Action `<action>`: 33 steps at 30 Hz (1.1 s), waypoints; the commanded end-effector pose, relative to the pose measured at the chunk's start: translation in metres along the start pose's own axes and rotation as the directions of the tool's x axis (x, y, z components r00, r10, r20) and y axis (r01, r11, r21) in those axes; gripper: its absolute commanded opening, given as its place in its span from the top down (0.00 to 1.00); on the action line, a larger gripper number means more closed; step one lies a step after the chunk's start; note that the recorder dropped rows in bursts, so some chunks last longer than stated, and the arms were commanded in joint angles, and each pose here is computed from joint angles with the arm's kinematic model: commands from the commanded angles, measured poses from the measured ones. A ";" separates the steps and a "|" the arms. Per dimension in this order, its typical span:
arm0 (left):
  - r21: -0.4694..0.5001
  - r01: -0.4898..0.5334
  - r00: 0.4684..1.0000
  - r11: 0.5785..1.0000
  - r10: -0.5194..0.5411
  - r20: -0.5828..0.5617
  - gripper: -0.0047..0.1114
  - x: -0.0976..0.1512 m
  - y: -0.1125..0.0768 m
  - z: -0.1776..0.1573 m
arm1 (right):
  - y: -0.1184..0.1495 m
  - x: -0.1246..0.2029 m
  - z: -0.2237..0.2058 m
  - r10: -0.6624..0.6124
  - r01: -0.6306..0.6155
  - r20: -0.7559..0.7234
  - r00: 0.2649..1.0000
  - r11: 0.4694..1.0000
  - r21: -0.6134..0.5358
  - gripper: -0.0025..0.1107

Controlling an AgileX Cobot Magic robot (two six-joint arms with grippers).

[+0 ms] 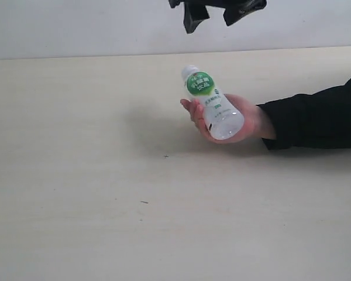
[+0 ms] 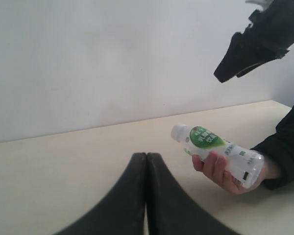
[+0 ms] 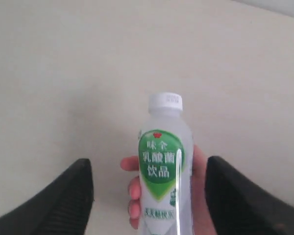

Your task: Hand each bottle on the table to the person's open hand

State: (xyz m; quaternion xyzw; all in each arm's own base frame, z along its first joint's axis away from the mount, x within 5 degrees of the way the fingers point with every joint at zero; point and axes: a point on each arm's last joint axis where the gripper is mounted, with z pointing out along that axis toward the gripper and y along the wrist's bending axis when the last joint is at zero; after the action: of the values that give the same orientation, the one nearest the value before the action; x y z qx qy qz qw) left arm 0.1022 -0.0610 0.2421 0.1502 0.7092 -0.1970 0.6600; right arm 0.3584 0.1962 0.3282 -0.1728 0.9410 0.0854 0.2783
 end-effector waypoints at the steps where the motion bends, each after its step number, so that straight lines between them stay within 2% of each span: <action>1: 0.006 -0.001 1.000 1.000 0.001 0.001 0.96 0.001 0.000 -0.001 | 0.000 -0.005 -0.037 -0.022 0.022 0.085 0.996 1.000 -0.001 0.76; 3: 0.006 -0.001 1.000 1.000 0.001 0.001 0.96 0.001 0.000 -0.001 | 0.000 -0.005 -0.046 -0.032 0.032 0.095 0.995 0.999 -0.001 0.98; 6: 0.006 -0.001 1.000 1.000 0.001 0.001 0.96 0.001 0.000 -0.001 | -0.001 0.000 -0.052 -0.073 0.073 0.053 0.996 0.997 0.007 0.98; 12: 0.006 -0.001 1.000 1.000 0.001 0.001 0.96 0.001 0.000 -0.001 | 0.000 -0.004 -0.055 -0.068 0.069 0.108 0.992 0.998 -0.006 0.98; 18: 0.006 -0.001 1.000 1.000 0.001 0.001 0.96 0.001 0.000 -0.001 | 0.016 -0.002 -0.056 -0.094 0.116 0.181 0.979 0.987 -0.115 0.98; 21: 0.006 -0.001 1.000 1.000 0.001 0.001 0.96 0.001 0.000 -0.001 | 0.020 0.004 -0.056 -0.117 0.146 0.220 0.969 0.982 -0.122 0.98; 27: 0.006 -0.001 1.000 1.000 0.001 0.001 0.96 0.001 0.000 -0.001 | 0.017 0.035 -0.054 -0.132 0.171 0.297 0.946 0.979 -0.109 0.98; 33: 0.006 -0.001 1.000 1.000 0.001 0.001 0.96 0.001 0.000 -0.001 | 0.008 0.074 -0.067 -0.138 0.189 0.430 0.892 0.979 -0.078 0.98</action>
State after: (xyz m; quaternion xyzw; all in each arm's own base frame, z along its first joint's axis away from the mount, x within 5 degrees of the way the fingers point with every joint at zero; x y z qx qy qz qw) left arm 0.1022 -0.0610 0.2421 0.1502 0.7092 -0.1970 0.6600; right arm 0.2806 0.1754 0.3422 -0.2455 0.8566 0.1485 0.4288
